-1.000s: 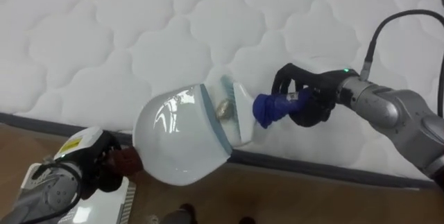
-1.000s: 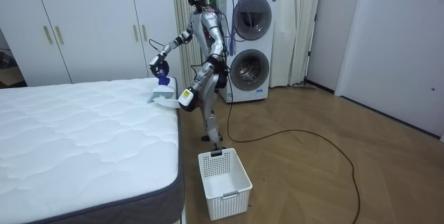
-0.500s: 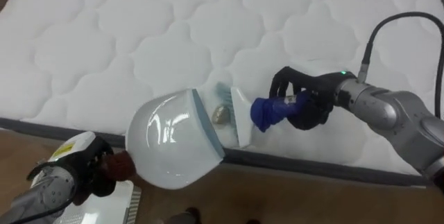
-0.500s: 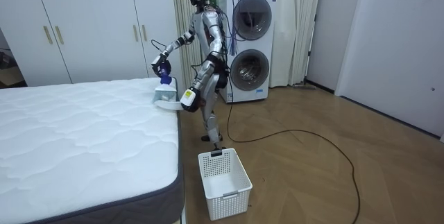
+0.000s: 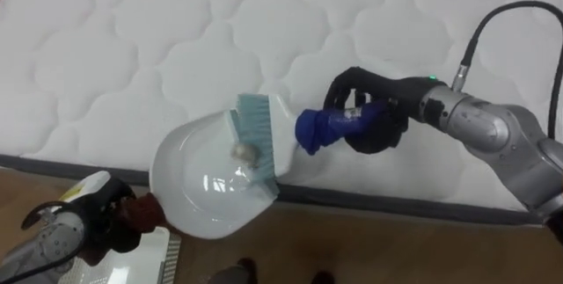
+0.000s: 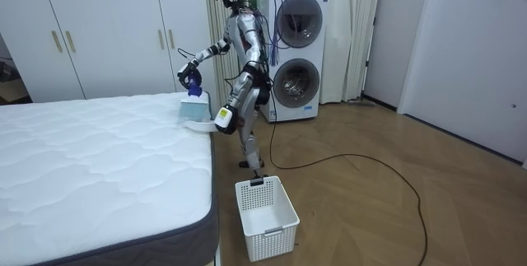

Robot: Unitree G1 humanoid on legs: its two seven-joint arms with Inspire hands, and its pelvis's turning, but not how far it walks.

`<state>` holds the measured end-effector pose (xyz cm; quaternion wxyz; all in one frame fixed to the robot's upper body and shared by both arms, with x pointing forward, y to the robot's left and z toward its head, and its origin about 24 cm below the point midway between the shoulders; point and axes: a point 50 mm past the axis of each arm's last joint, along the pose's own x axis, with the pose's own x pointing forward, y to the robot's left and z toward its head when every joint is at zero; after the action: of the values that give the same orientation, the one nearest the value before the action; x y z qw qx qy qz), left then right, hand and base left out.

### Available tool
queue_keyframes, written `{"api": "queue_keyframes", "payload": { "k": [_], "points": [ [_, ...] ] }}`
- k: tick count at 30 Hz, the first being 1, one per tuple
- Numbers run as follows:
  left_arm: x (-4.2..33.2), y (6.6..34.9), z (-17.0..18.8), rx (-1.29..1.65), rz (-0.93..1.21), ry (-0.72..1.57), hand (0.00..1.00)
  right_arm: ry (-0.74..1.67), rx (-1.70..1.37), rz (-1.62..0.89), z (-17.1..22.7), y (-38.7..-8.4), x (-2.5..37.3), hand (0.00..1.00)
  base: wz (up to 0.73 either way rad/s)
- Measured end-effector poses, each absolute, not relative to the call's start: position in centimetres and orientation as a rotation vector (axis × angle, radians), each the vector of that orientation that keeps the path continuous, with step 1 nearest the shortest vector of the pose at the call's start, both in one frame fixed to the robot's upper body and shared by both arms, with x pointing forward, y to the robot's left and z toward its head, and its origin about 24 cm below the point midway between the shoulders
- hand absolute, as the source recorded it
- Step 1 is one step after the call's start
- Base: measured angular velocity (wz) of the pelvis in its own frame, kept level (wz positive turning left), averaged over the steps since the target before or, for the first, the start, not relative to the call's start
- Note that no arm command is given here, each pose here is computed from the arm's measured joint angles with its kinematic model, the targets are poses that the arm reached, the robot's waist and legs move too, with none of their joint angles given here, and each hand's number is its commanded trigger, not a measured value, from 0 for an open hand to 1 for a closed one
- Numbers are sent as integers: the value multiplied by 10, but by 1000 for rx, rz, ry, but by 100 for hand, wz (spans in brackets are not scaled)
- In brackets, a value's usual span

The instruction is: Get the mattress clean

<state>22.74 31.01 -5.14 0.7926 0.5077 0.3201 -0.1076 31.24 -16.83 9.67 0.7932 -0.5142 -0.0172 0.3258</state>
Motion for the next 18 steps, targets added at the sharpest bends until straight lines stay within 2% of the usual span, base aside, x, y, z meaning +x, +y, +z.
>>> {"api": "queue_keyframes", "payload": {
  "k": [18],
  "points": [
    [230,306,-51,1082,-237,668,100,-59,-919,790,98,-154,309,100,2]
  ]
}}
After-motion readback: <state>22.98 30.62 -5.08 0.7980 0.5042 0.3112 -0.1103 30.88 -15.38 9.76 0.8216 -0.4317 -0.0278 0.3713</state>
